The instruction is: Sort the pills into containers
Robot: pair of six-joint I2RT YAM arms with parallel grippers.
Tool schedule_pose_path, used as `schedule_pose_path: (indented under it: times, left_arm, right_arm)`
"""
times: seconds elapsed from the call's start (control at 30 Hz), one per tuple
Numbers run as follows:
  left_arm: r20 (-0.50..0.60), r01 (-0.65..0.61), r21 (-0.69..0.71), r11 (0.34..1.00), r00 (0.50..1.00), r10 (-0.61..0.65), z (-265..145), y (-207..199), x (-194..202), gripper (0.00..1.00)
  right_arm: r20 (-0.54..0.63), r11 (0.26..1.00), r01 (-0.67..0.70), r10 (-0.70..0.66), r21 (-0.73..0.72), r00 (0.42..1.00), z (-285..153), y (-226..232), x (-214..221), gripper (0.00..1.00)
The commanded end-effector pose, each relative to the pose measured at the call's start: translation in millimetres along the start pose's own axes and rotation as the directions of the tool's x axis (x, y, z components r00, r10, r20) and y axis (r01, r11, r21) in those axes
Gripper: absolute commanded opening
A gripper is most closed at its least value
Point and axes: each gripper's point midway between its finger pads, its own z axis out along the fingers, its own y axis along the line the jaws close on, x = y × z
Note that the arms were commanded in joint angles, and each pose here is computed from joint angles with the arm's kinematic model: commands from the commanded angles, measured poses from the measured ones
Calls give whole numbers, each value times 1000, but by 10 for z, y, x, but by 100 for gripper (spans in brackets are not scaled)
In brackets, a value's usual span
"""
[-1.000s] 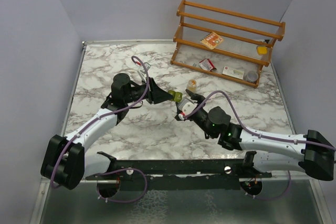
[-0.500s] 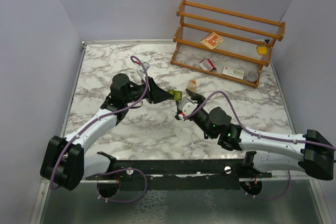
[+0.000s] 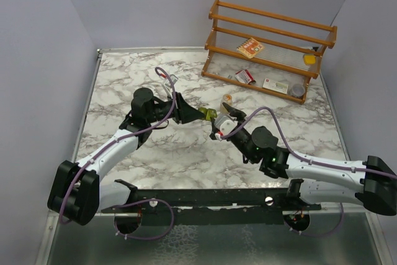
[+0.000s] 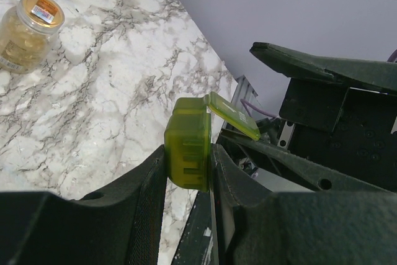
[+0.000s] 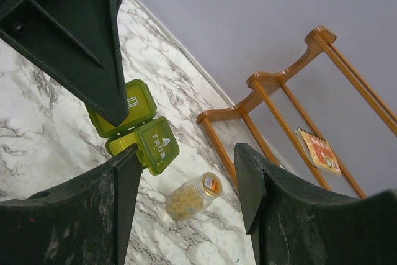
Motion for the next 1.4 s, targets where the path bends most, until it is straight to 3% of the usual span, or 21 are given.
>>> schedule_pose_path:
  times: [0.0,0.37,0.57,1.03,1.13,1.27,1.37]
  left_arm:
    - [-8,-9,16,1000,1000,9,-13,-33,31,0]
    - [-15,-15,38,999,1000,15,-41,-99,48,0]
    - [-13,-25,54,998,1000,26,-58,-141,52,0]
    - [-20,-29,118,993,999,32,-56,-208,99,0]
    - [-19,-42,139,989,999,45,-65,-239,109,0]
    - [-28,-59,161,985,998,64,-69,-260,136,0]
    - [-24,-64,163,985,997,69,-72,-252,146,0]
  right_arm:
    - [25,998,-22,21,59,999,-11,-143,-97,60]
    - [29,996,-24,22,83,999,73,-133,-104,56]
    - [64,997,-66,62,50,996,91,-88,-197,40]
    - [86,984,-173,176,-35,981,79,13,-335,40]
    - [84,982,-184,188,-48,979,90,53,-333,31]
    - [80,972,-221,227,-78,971,100,94,-379,2]
    - [64,968,-232,239,-96,969,104,100,-412,1]
